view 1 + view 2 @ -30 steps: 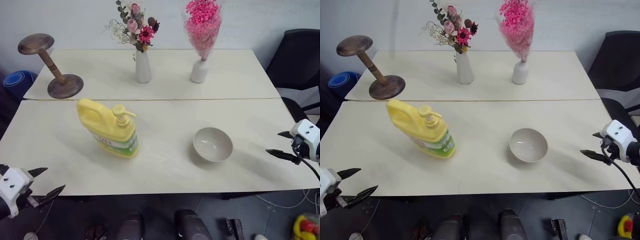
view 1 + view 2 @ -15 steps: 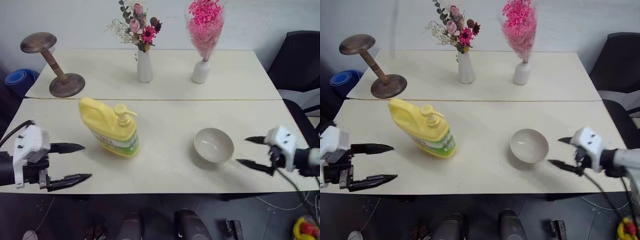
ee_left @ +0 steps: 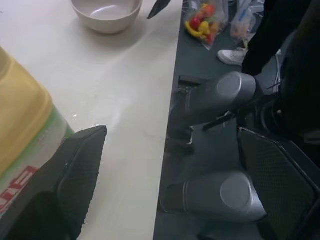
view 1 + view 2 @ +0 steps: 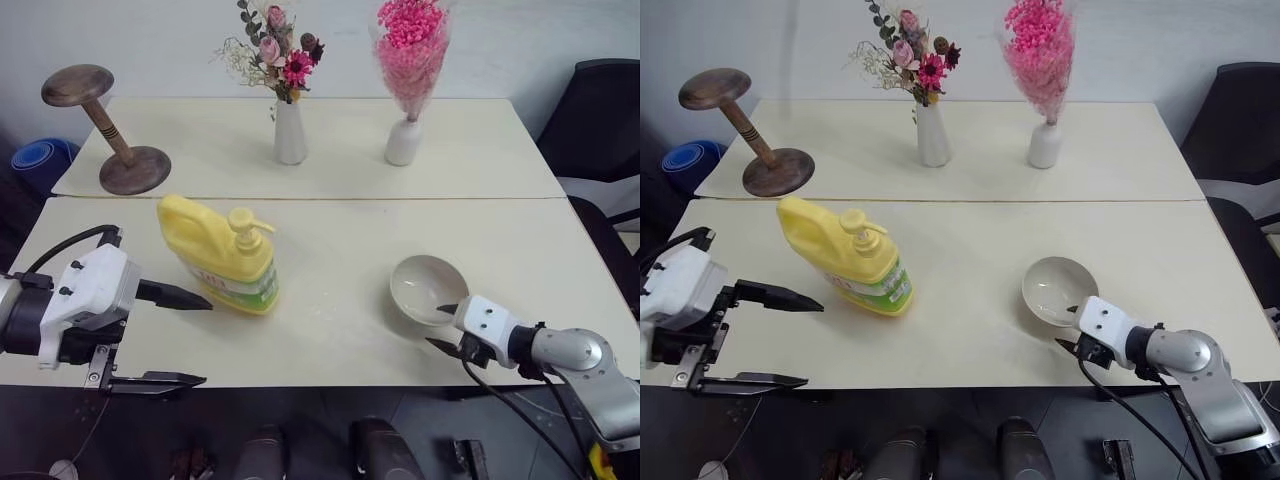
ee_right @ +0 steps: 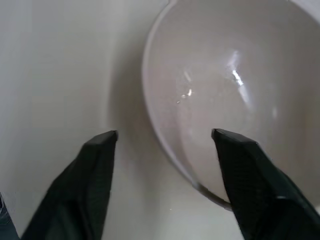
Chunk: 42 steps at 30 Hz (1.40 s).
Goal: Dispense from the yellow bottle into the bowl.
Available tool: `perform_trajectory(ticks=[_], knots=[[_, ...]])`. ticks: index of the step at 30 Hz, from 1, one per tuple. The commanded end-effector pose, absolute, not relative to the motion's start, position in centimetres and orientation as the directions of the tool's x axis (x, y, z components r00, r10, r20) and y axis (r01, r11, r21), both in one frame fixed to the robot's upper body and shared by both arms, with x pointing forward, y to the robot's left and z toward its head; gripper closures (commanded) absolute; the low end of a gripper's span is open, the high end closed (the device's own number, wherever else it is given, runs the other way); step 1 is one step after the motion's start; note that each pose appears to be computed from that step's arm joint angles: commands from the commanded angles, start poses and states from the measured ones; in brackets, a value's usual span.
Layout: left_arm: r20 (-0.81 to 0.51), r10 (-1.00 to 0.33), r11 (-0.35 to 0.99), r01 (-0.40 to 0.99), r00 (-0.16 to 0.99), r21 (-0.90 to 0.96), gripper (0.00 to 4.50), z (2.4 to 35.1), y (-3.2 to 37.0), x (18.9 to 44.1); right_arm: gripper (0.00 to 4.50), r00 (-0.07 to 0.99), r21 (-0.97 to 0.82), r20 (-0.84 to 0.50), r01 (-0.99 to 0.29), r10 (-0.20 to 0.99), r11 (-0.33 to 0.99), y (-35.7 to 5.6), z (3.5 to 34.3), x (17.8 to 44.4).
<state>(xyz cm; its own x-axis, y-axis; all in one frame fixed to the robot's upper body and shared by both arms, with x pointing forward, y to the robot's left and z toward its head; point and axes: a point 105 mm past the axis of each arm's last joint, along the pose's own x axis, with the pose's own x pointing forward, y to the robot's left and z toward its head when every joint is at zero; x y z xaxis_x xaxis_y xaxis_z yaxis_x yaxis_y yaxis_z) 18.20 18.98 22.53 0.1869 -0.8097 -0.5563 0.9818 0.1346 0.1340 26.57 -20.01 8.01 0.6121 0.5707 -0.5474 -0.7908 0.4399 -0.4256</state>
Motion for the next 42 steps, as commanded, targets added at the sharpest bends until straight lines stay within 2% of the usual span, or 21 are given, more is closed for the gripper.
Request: perform_trajectory(ticks=[1, 8, 11, 16, 17, 22, 24, 26, 29, 33, 39, 42], knots=[[-0.548, -0.811, 0.125, 0.976, 0.205, 0.179, 0.0, 23.2, 18.8, 18.5, 2.05, 0.613, -0.448, -0.532, -0.789, 0.584, 0.42, -19.3, 8.1, 26.8], [-0.541, -0.814, 0.123, 0.974, 0.21, 0.192, 0.0, 23.4, 18.5, 18.7, 2.05, 0.607, -0.459, -0.517, -0.791, 0.603, 0.404, -18.3, 7.7, 27.7], [-0.534, -0.816, 0.132, 0.971, 0.221, 0.199, 0.0, 23.6, 18.5, 18.9, 2.59, 0.602, -0.46, -0.511, -0.795, 0.614, 0.395, -18.1, 7.8, 27.9], [-0.485, -0.838, 0.173, 0.965, 0.25, 0.198, 0.0, 24.3, 18.5, 19.3, 4.32, 0.577, -0.473, -0.505, -0.807, 0.642, 0.353, -17.9, 8.8, 27.9], [-0.475, -0.842, 0.181, 0.963, 0.257, 0.2, 0.0, 24.5, 18.5, 19.4, 4.45, 0.572, -0.478, -0.502, -0.809, 0.648, 0.343, -17.8, 9.1, 28.0], [-0.362, -0.879, 0.244, 0.944, 0.311, 0.22, 0.0, 27.5, 18.5, 20.7, 4.45, 0.513, -0.535, -0.518, -0.819, 0.685, 0.21, -16.6, 12.7, 28.7], [-0.317, -0.885, 0.272, 0.931, 0.341, 0.244, 0.0, 29.1, 18.8, 21.4, 4.45, 0.45, -0.535, -0.527, -0.835, 0.721, 0.13, -15.5, 14.4, 28.4], [-0.226, -0.888, 0.337, 0.901, 0.401, 0.274, 0.0, 32.2, 19.8, 22.8, 4.45, 0.325, -0.527, -0.535, -0.85, 0.78, -0.008, -13.4, 16.9, 27.7], [-0.176, -0.884, 0.372, 0.88, 0.433, 0.296, 0.0, 34.5, 20.7, 24.0, 4.45, 0.222, -0.523, -0.567, -0.841, 0.794, -0.139, -11.7, 18.6, 27.2], [-0.199, -0.871, 0.358, 0.859, 0.448, 0.365, 0.85, 35.1, 21.5, 25.9, 4.5, 0.097, -0.505, -0.608, -0.813, 0.788, -0.289, -9.1, 20.2, 27.3], [-0.289, -0.888, 0.241, 0.898, 0.356, 0.368, 2.74, 33.7, 20.0, 27.5, 4.5, -0.007, -0.468, -0.653, -0.783, 0.758, -0.411, -6.8, 21.9, 27.3], [-0.302, -0.897, 0.201, 0.905, 0.324, 0.374, 3.69, 33.1, 18.9, 28.2, 4.5, -0.026, -0.456, -0.672, -0.772, 0.74, -0.442, -5.9, 22.7, 27.6]])
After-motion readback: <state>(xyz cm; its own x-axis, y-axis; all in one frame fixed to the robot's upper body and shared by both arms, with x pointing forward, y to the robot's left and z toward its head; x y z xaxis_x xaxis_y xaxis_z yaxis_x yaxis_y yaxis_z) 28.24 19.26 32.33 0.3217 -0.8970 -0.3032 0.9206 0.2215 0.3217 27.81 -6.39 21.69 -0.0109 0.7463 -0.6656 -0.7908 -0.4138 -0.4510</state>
